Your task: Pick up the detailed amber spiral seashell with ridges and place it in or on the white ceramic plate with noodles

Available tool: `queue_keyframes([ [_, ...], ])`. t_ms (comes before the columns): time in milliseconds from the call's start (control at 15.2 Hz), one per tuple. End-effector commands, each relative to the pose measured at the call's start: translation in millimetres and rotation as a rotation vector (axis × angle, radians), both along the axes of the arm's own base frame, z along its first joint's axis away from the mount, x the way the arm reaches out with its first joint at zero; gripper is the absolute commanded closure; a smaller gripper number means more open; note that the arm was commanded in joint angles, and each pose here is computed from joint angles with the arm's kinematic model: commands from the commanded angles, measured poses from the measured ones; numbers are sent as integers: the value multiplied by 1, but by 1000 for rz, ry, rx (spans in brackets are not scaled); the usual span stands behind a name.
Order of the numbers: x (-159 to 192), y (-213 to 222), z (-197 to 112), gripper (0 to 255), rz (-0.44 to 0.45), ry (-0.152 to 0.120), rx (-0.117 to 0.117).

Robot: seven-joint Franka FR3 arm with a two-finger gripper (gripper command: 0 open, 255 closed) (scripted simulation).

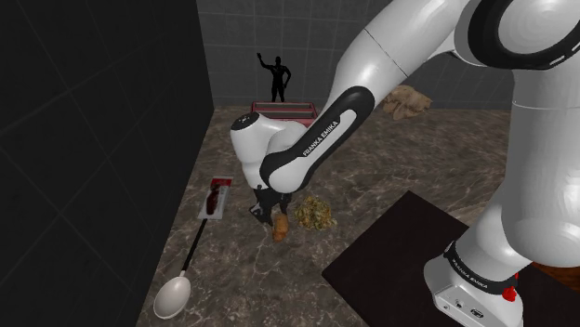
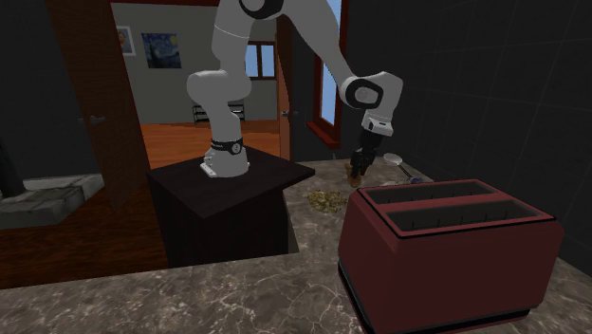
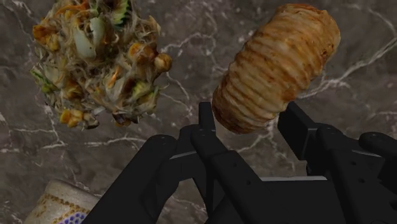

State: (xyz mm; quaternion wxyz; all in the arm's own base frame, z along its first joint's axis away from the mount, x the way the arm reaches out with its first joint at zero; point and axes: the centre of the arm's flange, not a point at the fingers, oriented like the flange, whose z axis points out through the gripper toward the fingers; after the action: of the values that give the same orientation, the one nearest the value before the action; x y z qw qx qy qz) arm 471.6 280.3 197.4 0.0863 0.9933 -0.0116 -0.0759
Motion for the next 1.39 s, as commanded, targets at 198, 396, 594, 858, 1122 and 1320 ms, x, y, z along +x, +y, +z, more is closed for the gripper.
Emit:
queue_keyframes([
  [198,0,0,23,255,0,1,-1],
  [396,0,0,39,255,0,1,-1],
  [594,0,-1,44,255,0,1,-1],
  [858,-31,-49,21,0,-443,-184,97],
  [1122,-59,-71,-6,0,-740,-307,163],
  [1320,-57,-70,-22,0,-740,-307,163],
])
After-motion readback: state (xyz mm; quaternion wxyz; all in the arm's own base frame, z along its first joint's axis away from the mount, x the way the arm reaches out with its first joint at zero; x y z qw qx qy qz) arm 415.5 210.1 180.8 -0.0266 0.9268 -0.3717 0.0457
